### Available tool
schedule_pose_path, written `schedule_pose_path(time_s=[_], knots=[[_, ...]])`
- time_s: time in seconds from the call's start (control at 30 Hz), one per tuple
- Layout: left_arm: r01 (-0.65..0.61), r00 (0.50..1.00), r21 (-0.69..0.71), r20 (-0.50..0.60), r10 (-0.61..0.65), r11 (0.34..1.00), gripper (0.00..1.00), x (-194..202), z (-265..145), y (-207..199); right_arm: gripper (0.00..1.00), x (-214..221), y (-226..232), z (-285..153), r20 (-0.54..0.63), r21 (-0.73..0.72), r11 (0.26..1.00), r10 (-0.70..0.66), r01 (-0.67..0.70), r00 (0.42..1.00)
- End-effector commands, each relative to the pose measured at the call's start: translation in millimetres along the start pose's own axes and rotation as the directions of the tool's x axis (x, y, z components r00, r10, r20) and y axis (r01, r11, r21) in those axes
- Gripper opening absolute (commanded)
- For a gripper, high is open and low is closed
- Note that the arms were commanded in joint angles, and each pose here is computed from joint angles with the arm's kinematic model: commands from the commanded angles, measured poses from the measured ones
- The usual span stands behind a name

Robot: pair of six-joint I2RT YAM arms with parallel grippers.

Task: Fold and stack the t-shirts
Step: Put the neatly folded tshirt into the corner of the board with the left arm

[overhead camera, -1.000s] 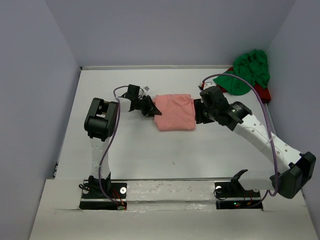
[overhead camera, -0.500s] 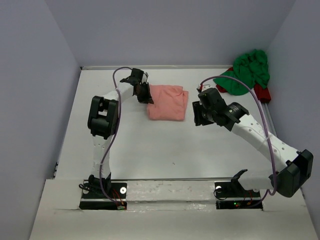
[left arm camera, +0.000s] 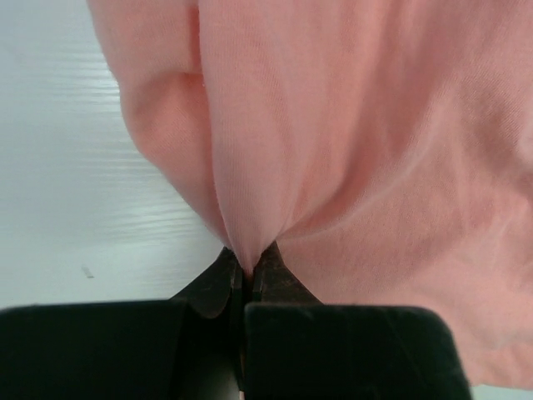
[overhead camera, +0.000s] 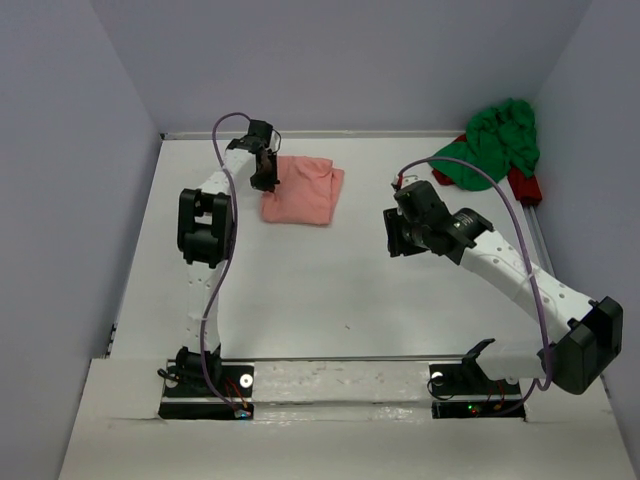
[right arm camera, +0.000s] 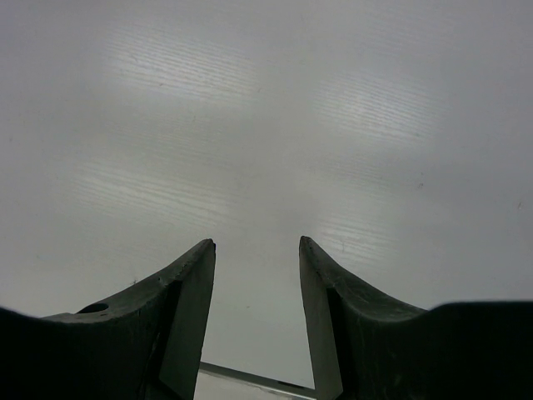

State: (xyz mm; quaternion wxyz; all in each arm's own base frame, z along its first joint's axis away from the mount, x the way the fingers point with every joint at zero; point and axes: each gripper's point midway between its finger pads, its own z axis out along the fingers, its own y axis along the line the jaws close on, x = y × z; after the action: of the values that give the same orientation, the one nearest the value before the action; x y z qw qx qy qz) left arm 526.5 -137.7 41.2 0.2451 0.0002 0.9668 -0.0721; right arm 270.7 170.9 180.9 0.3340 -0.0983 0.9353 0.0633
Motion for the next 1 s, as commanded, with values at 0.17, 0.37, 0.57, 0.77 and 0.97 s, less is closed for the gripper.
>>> schedule_pose_path(time_s=[0.17, 0.37, 0.57, 0.77, 0.97], knots=[[-0.010, 0.997, -0.223, 0.077, 0.028, 0.975, 0.00, -44, -25, 91, 0.50, -2, 9, 1, 0.013, -0.044, 0.999, -0.010, 0.011, 1.000], [0.038, 0.992, -0.261, 0.124, -0.005, 0.965, 0.00, -68, -29, 124, 0.50, -12, 12, -1, 0.017, -0.048, 0.998, -0.034, 0.034, 0.999], [0.075, 0.982, -0.276, 0.185, -0.024, 0.958, 0.00, -87, -33, 148, 0.50, -22, 15, -4, 0.002, -0.048, 0.997, -0.055, 0.055, 0.998], [0.107, 0.974, -0.313, 0.221, -0.037, 0.944, 0.00, -100, -38, 184, 0.50, -26, 15, -1, -0.020, -0.033, 0.997, -0.069, 0.068, 0.997], [0.162, 0.961, -0.331, 0.267, -0.072, 0.930, 0.00, -110, -46, 218, 0.50, -30, 15, 1, -0.038, -0.018, 0.996, -0.084, 0.083, 0.996]])
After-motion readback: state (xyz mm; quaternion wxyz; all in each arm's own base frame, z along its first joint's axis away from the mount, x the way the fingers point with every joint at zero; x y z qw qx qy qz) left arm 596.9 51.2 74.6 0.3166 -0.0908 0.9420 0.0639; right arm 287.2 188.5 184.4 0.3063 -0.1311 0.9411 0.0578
